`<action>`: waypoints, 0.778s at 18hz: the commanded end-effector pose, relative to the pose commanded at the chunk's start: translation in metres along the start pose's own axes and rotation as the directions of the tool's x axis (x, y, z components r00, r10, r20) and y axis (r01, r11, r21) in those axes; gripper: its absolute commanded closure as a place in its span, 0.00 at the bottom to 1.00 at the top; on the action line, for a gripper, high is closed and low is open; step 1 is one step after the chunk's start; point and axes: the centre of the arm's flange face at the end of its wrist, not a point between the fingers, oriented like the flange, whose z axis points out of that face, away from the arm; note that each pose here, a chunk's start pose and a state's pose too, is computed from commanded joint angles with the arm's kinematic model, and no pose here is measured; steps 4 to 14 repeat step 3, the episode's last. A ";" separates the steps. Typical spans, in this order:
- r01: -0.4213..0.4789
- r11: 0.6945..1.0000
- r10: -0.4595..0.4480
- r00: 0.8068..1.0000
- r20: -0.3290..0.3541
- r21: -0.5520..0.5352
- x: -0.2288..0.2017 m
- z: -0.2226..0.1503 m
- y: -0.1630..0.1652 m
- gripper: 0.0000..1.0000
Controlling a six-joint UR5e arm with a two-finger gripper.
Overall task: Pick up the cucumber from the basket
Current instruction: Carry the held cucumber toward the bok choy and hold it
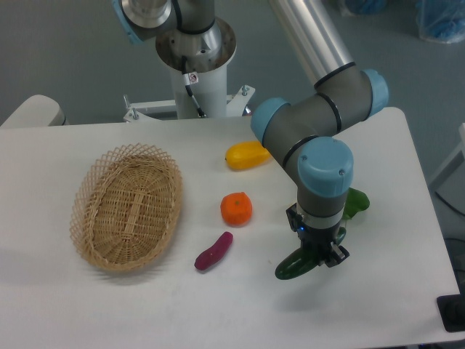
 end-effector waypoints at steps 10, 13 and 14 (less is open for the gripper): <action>0.000 1.000 0.000 1.000 0.000 0.002 0.000 0.000 0.000 0.75; 0.000 1.000 0.000 1.000 0.000 0.002 0.000 0.000 0.000 0.75; 0.000 1.000 0.000 1.000 0.000 0.002 0.000 0.000 0.000 0.75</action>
